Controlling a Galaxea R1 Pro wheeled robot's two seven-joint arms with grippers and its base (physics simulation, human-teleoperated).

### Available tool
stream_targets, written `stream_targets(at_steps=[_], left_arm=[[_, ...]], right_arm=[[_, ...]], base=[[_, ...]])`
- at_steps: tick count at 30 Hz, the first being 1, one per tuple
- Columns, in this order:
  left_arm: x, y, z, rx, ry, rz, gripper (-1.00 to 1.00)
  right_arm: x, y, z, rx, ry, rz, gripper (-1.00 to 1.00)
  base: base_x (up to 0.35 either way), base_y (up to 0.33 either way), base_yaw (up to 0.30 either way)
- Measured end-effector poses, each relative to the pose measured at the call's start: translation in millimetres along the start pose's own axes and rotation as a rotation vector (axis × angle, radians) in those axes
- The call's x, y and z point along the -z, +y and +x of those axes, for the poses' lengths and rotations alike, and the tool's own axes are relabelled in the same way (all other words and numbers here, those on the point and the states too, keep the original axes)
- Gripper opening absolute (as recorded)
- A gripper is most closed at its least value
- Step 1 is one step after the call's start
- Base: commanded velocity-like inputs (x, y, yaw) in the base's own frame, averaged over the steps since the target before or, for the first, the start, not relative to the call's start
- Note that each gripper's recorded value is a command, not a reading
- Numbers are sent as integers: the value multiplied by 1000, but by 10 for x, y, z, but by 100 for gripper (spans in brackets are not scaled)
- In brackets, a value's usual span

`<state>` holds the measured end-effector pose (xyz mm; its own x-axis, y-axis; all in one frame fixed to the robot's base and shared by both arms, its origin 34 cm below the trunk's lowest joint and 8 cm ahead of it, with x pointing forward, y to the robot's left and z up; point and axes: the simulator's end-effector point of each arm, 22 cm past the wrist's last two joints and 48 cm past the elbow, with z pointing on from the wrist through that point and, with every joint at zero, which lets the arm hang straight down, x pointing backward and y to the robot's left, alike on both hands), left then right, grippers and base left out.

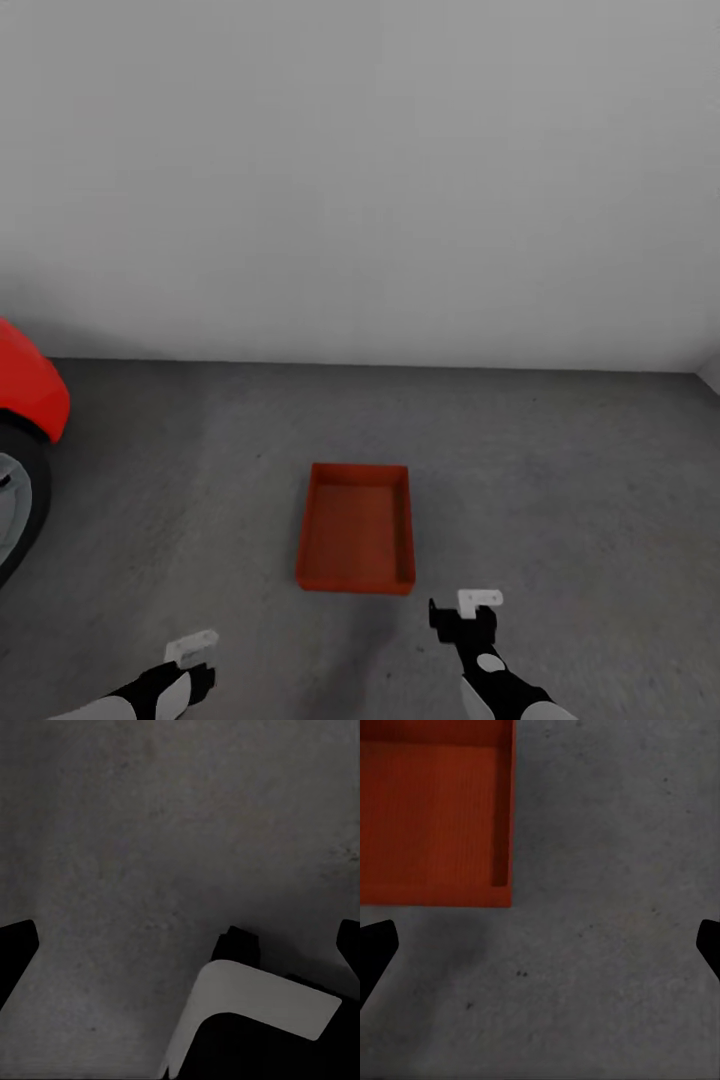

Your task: Move the two storage containers from the living room to the garage. In the garage, place one container on the floor and stack the other container on top of it (either order is fine).

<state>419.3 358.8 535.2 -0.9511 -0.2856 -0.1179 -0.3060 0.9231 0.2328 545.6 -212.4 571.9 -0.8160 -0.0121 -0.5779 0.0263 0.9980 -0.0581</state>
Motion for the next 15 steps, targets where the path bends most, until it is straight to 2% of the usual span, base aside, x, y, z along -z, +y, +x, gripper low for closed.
stream_targets(at_steps=[5, 15], left_arm=[[-1, 113, 17, 21, 4, -11, 100], [8, 99, -6, 25, -1, -6, 100]], right_arm=[[22, 22, 15, 1, 5, -5, 100], [31, 42, 26, 3, 8, -10, 100]], base=[[0, 0, 0], [0, 0, 0]])
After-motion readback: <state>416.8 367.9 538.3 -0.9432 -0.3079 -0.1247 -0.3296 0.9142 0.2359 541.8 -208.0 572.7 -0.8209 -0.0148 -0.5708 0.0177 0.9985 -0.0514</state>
